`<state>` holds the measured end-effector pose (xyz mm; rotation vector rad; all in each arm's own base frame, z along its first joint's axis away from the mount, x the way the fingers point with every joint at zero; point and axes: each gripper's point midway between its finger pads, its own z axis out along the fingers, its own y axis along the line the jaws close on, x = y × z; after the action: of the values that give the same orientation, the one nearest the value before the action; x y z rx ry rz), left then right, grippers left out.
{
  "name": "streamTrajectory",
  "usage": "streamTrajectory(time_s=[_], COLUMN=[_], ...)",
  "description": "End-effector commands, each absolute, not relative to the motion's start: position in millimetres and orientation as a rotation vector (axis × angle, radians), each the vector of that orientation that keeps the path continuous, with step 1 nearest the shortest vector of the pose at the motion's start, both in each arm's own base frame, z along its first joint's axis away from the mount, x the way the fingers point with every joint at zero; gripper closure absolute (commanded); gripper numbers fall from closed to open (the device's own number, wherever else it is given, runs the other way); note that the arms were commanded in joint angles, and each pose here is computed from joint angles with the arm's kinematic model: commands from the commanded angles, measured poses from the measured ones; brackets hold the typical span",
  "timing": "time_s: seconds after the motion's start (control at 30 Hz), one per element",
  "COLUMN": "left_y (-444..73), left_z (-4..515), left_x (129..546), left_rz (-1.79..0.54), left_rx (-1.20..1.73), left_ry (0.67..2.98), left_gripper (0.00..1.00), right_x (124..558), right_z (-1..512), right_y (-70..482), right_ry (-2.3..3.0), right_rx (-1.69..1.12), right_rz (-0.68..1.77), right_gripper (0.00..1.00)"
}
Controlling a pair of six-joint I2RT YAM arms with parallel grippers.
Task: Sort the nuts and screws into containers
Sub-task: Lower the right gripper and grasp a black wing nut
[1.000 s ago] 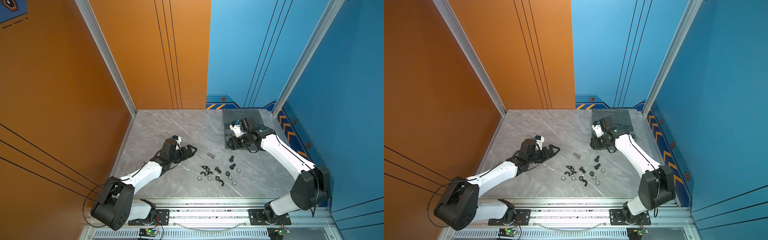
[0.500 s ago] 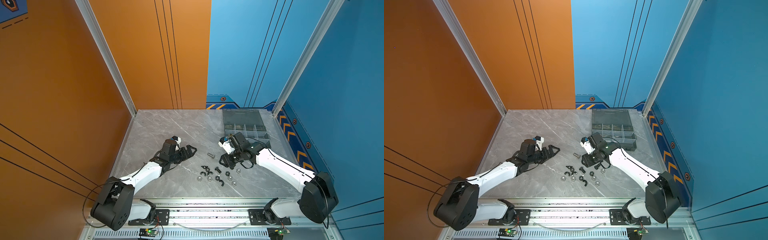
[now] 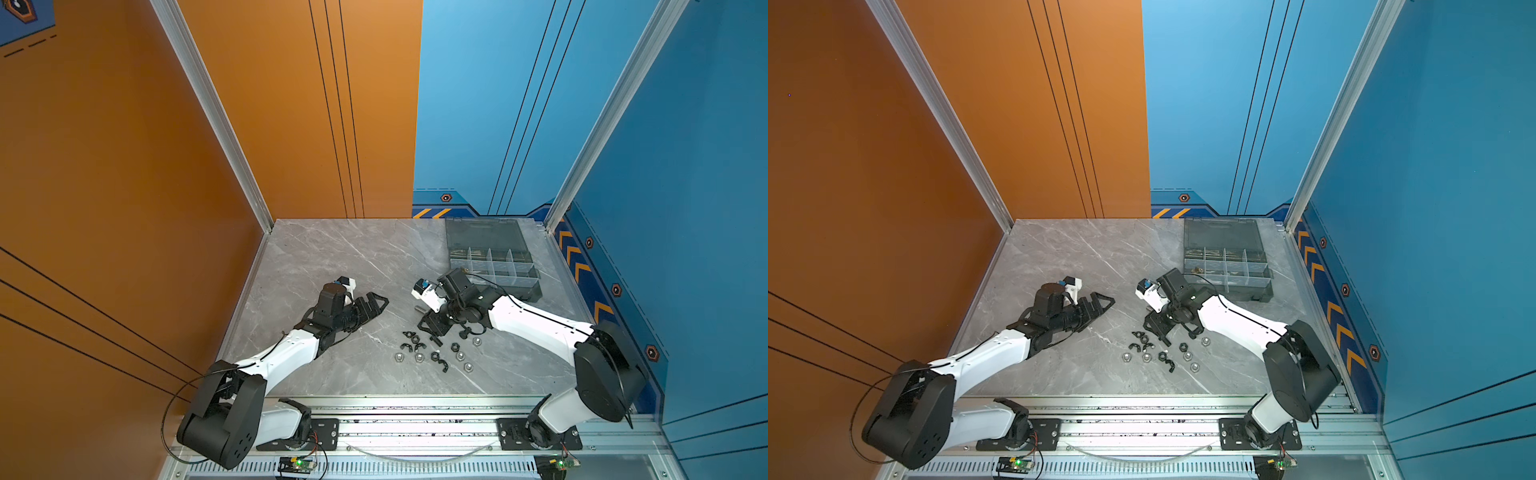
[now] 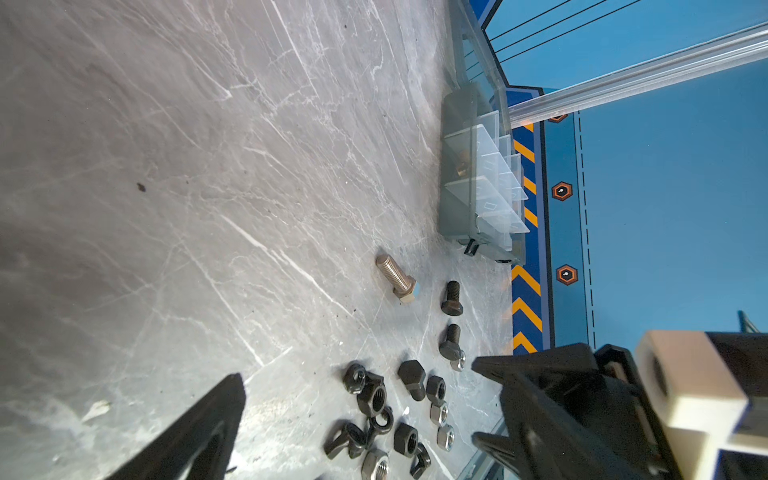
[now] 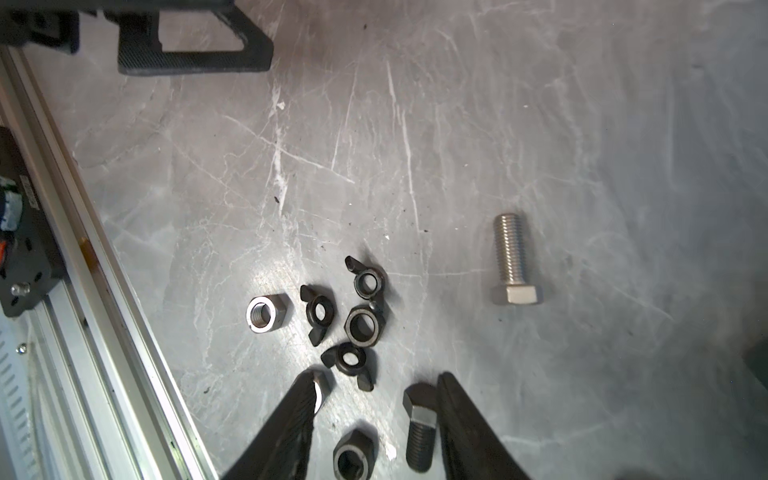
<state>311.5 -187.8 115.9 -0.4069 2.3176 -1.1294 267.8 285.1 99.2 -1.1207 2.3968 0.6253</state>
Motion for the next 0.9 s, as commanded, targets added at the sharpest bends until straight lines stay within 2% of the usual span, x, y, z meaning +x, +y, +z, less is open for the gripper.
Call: streamTrajectory(time_s=[0.0, 0.5, 0.87], left_y=[-188.2, -180.8, -178.8], left_z=[121.7, 117.8, 117.2], left_x=[310.6, 307.7, 307.7], left_rz=[-1.189, -1.235, -1.248], left_rx=[-0.407, -0.434, -0.439], left_ry=[2.285, 2.280, 2.281], left_gripper=[0.02, 0.02, 0.02], right_x=[273.3, 269.0, 269.4], right_z=[104.5, 81.0, 64.7], right_y=[306.7, 339.4, 341.8], right_ry=[2.289, 2.238, 2.275], right_rx=[-1.248, -1.321, -1.337], right_rz=[0.658, 0.722, 0.713], right_gripper=[0.50, 0.60, 0.64])
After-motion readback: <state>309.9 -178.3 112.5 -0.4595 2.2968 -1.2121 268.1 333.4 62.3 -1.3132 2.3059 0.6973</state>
